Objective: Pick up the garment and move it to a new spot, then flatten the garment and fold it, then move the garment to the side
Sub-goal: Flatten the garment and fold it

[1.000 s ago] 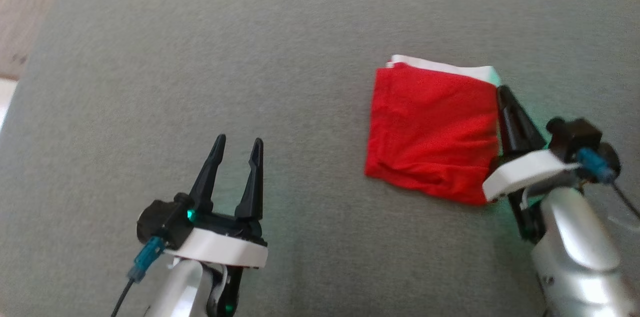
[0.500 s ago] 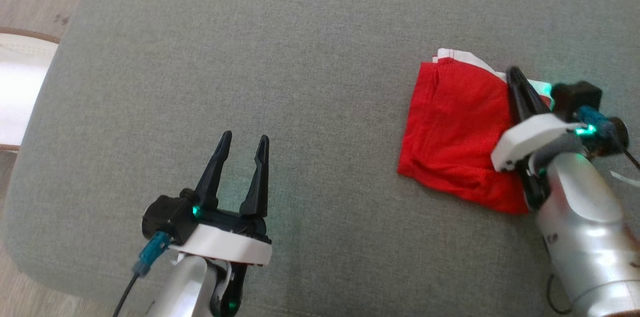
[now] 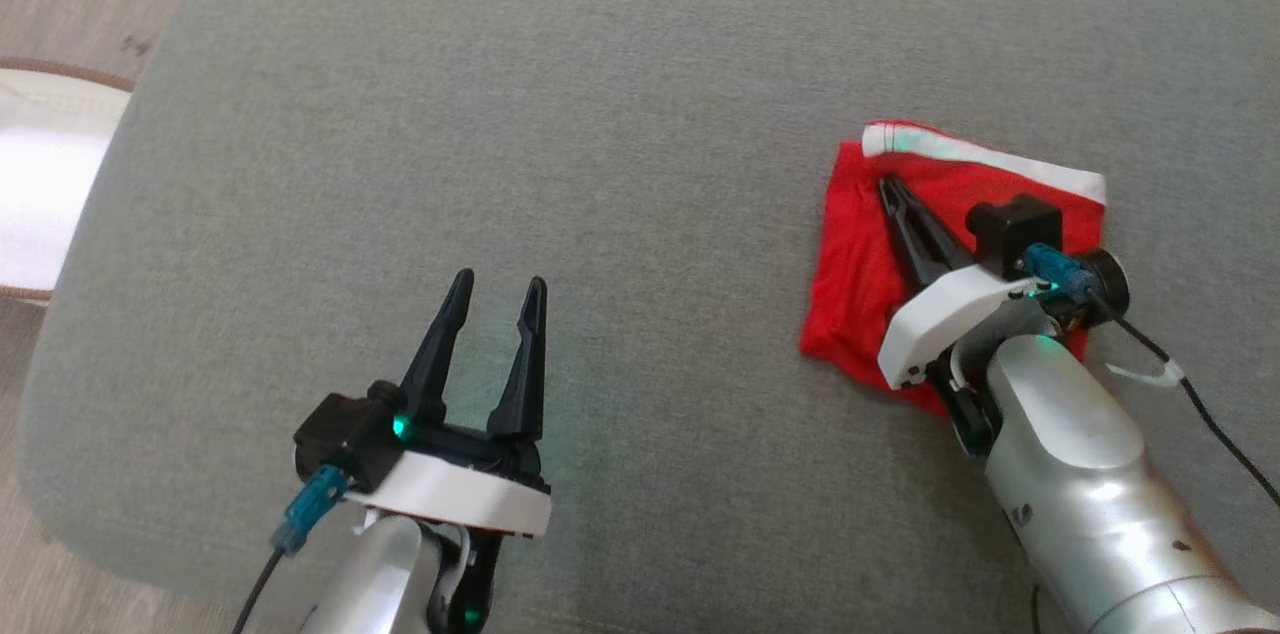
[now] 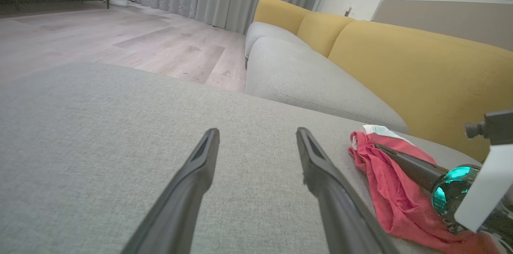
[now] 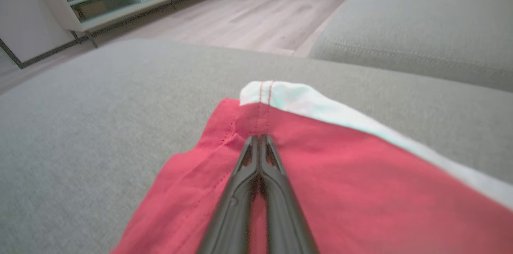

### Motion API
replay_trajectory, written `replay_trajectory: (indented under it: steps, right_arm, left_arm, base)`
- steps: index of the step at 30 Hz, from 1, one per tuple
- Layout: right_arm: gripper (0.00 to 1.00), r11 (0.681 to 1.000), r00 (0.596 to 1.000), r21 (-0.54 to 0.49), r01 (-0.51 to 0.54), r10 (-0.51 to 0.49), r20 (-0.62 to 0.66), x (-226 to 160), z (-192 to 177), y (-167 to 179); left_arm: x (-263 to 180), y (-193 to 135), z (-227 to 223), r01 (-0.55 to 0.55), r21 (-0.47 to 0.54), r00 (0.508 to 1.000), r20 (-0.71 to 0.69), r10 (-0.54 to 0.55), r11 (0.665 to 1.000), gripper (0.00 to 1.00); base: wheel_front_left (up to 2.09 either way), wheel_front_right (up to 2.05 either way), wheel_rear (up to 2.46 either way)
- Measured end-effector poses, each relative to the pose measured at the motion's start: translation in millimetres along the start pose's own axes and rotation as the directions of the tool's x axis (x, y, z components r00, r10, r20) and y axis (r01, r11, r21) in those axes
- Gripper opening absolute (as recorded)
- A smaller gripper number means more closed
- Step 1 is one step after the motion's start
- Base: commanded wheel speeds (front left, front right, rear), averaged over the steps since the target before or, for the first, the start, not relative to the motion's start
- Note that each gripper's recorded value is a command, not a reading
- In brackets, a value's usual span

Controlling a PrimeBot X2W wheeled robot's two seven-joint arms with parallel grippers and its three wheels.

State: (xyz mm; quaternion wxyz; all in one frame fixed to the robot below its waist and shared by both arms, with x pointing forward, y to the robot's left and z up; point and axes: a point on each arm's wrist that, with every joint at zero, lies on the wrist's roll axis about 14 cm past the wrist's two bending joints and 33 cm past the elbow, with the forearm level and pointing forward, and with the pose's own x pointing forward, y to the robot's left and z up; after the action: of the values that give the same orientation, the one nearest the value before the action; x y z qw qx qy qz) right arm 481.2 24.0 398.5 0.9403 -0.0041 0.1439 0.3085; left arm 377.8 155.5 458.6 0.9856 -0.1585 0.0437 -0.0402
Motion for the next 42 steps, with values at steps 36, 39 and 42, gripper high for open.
replay_trajectory:
  steps: [36,39,42]
  right_arm:
    - [1.0,0.918,0.877,0.161,0.362,-0.394,0.275,-156.7,52.6,-83.5]
    - [1.0,0.901,0.864,0.171,0.398,-0.431,0.261,-172.1,43.3,-87.7]
    - [1.0,0.867,0.833,0.2,0.456,-0.495,0.246,-197.5,31.4,-96.2]
  left_arm:
    - [26.1,-70.9,34.2,0.215,0.02,0.97,0.11,-0.215,0.977,1.0]
    - [27.1,-77.9,31.1,0.234,0.03,0.967,0.099,-0.236,0.972,1.0]
    - [25.1,-79.1,16.5,0.236,0.004,0.97,0.058,-0.235,0.972,1.0]
  base:
    - [0.0,0.0,0.0]
    - [0.0,0.0,0.0]
    - [0.0,0.0,0.0]
